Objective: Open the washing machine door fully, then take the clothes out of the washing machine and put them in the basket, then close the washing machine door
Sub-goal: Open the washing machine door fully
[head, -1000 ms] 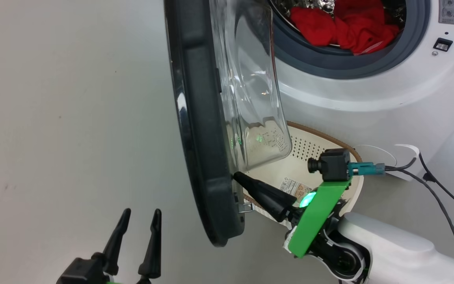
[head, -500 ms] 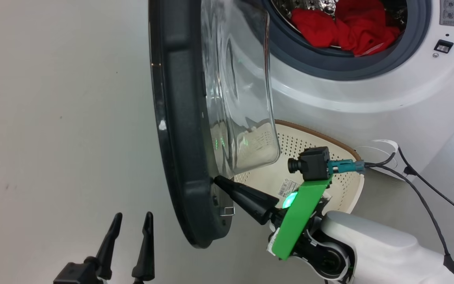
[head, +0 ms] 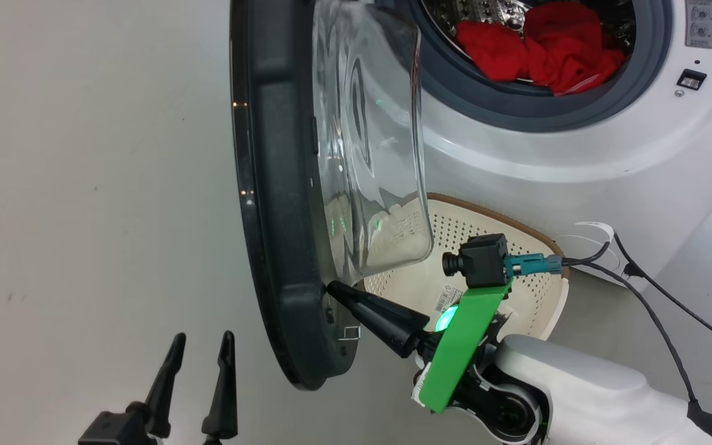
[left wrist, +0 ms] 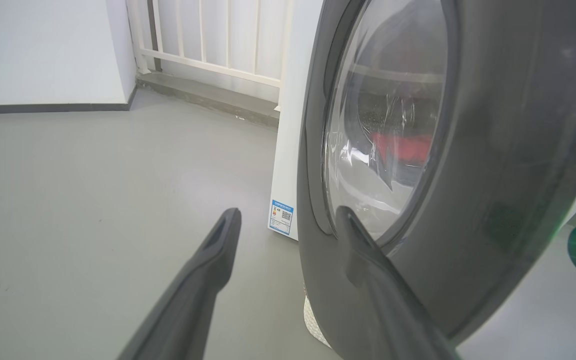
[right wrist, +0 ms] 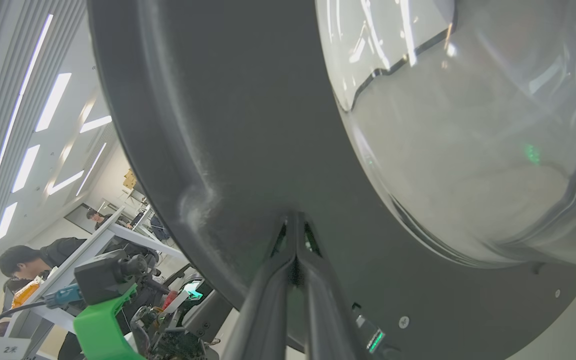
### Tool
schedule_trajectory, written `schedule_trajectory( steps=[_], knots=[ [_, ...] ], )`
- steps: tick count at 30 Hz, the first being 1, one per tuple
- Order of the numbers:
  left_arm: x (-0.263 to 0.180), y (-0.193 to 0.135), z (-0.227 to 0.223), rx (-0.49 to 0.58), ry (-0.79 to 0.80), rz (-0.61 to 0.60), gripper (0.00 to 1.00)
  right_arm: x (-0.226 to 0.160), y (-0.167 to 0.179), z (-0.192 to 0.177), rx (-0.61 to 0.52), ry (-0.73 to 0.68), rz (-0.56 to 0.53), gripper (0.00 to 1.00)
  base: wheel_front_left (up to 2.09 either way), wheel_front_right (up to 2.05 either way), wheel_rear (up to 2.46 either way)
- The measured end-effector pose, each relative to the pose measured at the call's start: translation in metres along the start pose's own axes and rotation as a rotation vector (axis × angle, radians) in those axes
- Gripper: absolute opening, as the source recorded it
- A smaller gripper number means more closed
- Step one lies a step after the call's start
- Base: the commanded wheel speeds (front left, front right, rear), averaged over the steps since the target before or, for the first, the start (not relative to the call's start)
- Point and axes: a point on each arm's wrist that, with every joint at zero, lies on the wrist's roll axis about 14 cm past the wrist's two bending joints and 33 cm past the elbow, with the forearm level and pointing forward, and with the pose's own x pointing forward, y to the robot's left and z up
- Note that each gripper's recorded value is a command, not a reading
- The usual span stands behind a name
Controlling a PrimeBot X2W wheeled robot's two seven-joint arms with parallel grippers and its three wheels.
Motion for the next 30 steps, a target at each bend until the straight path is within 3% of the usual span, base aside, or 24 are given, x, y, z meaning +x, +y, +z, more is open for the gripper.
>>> schedule_trajectory(
  steps=[7, 8, 10, 11, 12, 13, 14, 30],
  knots=[
    [-0.001, 0.004, 0.003, -0.003, -0.01, 0.008, 1.0, -0.001, -0.001, 0.001, -0.018, -0.012, -0.015, 0.0, 0.0, 0.0, 0.0],
    [-0.001, 0.005, 0.003, -0.004, -0.012, 0.011, 1.0, -0.002, -0.003, 0.002, -0.022, -0.016, -0.021, 0.06, 0.0, 0.0, 0.0],
    [-0.001, 0.006, 0.003, -0.005, -0.013, 0.012, 1.0, -0.004, -0.007, 0.003, -0.032, -0.022, -0.037, 0.38, 0.0, 0.0, 0.0],
    [-0.002, 0.006, 0.003, -0.006, -0.013, 0.013, 1.0, -0.005, -0.009, 0.005, -0.041, -0.027, -0.044, 0.46, 0.0, 0.0, 0.0],
    [-0.002, 0.007, 0.003, -0.006, -0.012, 0.014, 1.0, -0.006, -0.012, 0.007, -0.046, -0.033, -0.054, 0.62, 0.0, 0.0, 0.0],
    [-0.002, 0.007, 0.002, -0.007, -0.01, 0.015, 1.0, -0.008, -0.015, 0.008, -0.052, -0.037, -0.066, 0.93, 0.0, 0.0, 0.0],
    [-0.002, 0.008, 0.001, -0.007, -0.008, 0.017, 1.0, -0.009, -0.019, 0.009, -0.06, -0.041, -0.077, 1.0, 0.0, 0.0, 0.0],
    [-0.004, 0.007, -0.007, -0.002, 0.014, -0.021, 1.0, -0.069, -0.098, 0.013, -0.179, -0.097, -0.368, 1.0, 0.0, 0.0, 0.0]
  ],
)
